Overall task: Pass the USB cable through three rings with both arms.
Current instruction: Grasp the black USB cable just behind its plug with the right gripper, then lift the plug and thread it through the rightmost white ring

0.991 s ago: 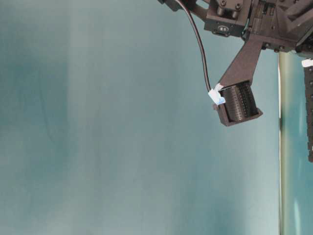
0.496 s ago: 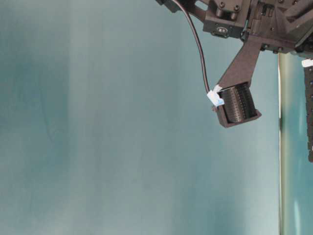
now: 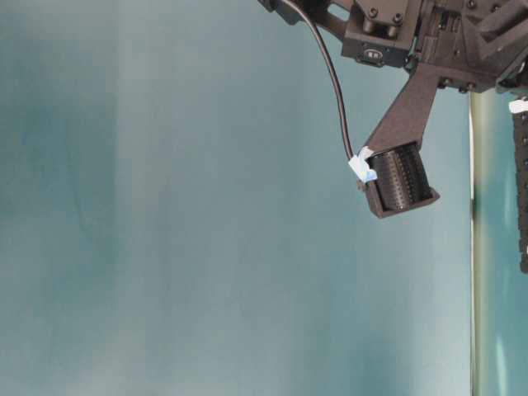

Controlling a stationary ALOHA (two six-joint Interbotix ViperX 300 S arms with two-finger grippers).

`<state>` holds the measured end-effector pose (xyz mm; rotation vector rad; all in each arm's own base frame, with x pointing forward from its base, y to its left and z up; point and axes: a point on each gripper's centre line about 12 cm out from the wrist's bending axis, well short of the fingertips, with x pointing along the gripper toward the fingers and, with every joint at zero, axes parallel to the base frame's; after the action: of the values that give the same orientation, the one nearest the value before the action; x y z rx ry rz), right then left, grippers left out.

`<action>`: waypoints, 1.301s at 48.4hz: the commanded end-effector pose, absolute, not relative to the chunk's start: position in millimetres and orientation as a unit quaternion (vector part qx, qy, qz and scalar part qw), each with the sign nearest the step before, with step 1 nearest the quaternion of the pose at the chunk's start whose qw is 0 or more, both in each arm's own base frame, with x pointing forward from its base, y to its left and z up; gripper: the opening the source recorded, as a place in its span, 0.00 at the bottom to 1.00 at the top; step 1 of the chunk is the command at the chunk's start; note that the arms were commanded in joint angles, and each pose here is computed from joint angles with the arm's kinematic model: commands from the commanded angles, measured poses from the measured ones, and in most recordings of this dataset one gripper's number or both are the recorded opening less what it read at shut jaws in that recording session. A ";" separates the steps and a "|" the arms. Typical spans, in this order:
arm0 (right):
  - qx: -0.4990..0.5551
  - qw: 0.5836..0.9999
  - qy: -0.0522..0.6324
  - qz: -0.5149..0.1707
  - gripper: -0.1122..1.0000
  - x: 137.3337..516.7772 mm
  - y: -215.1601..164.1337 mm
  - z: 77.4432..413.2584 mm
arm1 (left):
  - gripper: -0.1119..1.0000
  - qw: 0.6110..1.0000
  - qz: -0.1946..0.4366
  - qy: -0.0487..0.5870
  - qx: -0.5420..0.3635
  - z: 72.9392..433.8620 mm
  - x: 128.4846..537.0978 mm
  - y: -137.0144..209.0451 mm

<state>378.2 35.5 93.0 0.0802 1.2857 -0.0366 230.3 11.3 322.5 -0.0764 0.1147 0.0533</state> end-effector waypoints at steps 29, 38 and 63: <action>0.008 0.794 0.607 0.002 0.02 382.7 37.9 95.5 | 0.12 0.998 0.032 0.045 -0.036 330.7 231.3 14.2; 0.007 0.795 0.607 0.004 0.02 382.8 37.9 96.1 | 0.12 0.998 0.034 0.045 -0.036 330.7 231.3 14.9; -0.052 0.823 0.565 0.006 0.02 391.9 27.0 193.8 | 0.12 0.998 0.040 0.040 -0.036 333.7 229.3 17.6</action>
<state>388.1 31.3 158.5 -0.0761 1.2624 0.0121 228.4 16.5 324.2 -0.0759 0.1062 0.0759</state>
